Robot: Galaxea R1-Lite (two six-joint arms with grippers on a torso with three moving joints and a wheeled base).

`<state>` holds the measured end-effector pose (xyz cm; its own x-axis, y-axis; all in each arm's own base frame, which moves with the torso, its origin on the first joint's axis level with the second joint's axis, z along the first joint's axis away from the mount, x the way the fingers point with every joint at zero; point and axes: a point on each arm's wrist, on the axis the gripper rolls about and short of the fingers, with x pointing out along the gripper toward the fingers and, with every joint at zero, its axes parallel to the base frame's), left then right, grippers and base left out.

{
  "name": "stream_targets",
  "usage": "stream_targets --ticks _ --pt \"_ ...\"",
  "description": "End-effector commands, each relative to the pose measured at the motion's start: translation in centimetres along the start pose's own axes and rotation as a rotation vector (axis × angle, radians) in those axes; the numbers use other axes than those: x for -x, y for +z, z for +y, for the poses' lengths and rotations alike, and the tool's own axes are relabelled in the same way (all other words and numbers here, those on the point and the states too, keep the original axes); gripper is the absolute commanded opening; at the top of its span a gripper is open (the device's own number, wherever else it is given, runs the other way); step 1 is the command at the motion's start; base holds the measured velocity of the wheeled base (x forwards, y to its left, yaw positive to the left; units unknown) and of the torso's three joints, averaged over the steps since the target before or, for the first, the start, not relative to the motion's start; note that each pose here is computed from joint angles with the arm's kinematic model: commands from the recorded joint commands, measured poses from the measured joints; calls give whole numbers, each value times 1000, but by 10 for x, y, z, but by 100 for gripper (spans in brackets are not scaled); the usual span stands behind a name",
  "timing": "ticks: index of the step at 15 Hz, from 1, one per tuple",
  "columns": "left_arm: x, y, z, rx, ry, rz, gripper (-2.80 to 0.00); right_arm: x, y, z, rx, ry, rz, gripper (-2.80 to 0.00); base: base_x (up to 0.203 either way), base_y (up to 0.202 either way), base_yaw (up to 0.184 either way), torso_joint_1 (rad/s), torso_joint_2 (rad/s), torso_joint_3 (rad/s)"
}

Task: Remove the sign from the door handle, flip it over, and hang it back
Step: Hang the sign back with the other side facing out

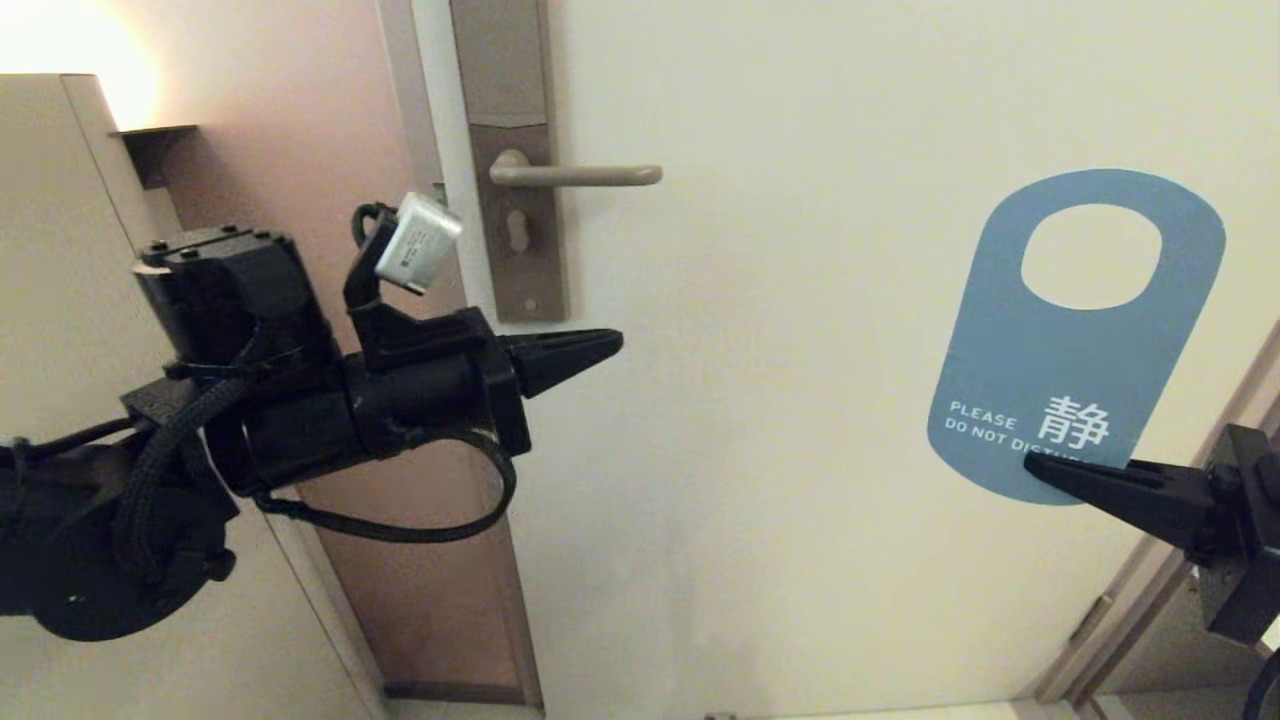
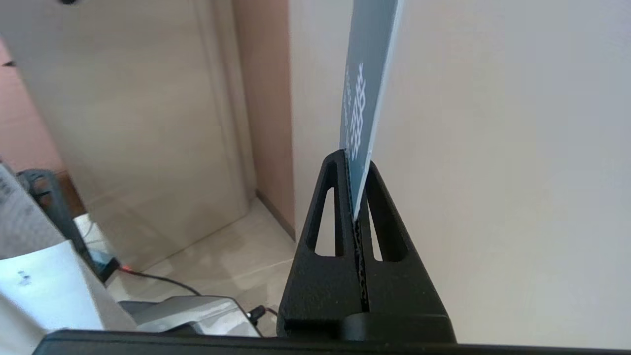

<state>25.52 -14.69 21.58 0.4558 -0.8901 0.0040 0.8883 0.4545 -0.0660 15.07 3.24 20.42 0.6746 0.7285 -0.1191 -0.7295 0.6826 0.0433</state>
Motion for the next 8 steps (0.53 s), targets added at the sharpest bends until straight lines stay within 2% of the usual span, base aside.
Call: stream_targets --ticks 1,3,6,8 --pt "19 9 -3 -19 59 -20 -280 2 -1 -2 -3 -17 0 -280 0 0 0 0 0 0" --pt "40 5 -1 -32 174 22 -280 5 -4 -5 -12 -43 5 -280 0 0 0 0 0 0" --pt "78 -11 1 -86 312 113 -280 11 -10 -5 -24 -71 13 -280 0 0 0 0 0 0" --pt "100 -19 -2 -81 415 139 -280 14 -14 -5 -31 -87 18 -280 0 0 0 0 0 0"
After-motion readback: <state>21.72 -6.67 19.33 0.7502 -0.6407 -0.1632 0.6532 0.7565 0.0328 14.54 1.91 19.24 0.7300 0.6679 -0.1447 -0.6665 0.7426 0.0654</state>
